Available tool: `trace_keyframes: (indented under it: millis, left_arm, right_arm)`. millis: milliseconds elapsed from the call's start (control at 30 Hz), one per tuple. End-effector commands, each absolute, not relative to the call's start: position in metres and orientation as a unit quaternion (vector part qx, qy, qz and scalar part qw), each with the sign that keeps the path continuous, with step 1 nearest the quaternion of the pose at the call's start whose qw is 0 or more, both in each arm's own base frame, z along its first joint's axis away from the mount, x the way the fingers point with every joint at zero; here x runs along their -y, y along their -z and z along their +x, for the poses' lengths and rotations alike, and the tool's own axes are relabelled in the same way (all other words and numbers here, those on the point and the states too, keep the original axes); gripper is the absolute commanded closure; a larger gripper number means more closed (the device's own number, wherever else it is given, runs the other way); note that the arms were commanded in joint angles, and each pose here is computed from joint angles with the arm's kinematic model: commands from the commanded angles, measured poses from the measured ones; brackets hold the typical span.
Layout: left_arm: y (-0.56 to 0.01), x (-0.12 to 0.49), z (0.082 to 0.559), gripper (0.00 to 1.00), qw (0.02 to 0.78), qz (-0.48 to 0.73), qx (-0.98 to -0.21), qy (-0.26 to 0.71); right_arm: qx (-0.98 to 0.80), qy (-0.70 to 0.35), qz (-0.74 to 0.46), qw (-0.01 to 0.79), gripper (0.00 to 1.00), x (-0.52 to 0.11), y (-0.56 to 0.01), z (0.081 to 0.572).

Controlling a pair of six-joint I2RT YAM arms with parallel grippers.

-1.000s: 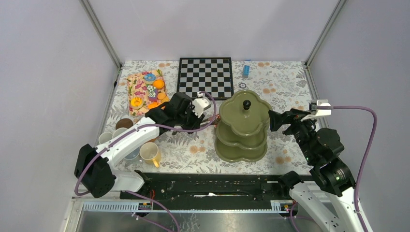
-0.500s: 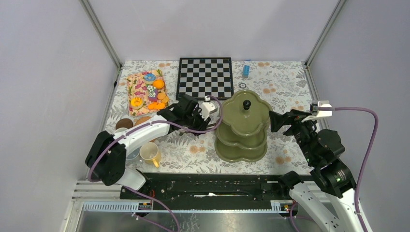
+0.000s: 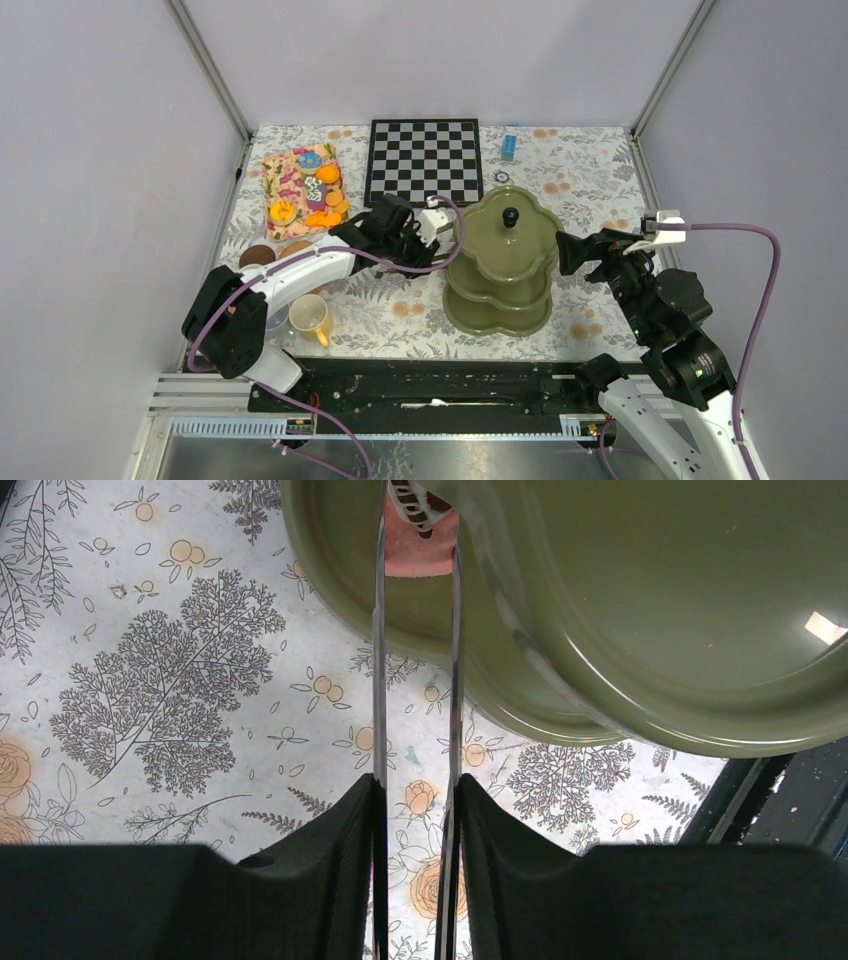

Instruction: Serve the afternoon tea

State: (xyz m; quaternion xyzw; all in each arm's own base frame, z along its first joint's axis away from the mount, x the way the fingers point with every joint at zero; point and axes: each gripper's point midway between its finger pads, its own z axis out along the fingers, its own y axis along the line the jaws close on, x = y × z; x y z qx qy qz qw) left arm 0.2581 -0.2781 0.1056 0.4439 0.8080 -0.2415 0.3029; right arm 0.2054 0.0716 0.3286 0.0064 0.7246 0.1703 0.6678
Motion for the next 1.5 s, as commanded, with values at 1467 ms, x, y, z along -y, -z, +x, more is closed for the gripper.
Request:
trace_keyframes:
  millis: [1467]
  left_arm:
    - [-0.192, 0.122, 0.32, 0.5, 0.474, 0.165, -0.865, -0.004]
  right_arm:
    - [-0.715, -0.183, 0.002, 0.674, 0.02, -0.078, -0.334, 0.209]
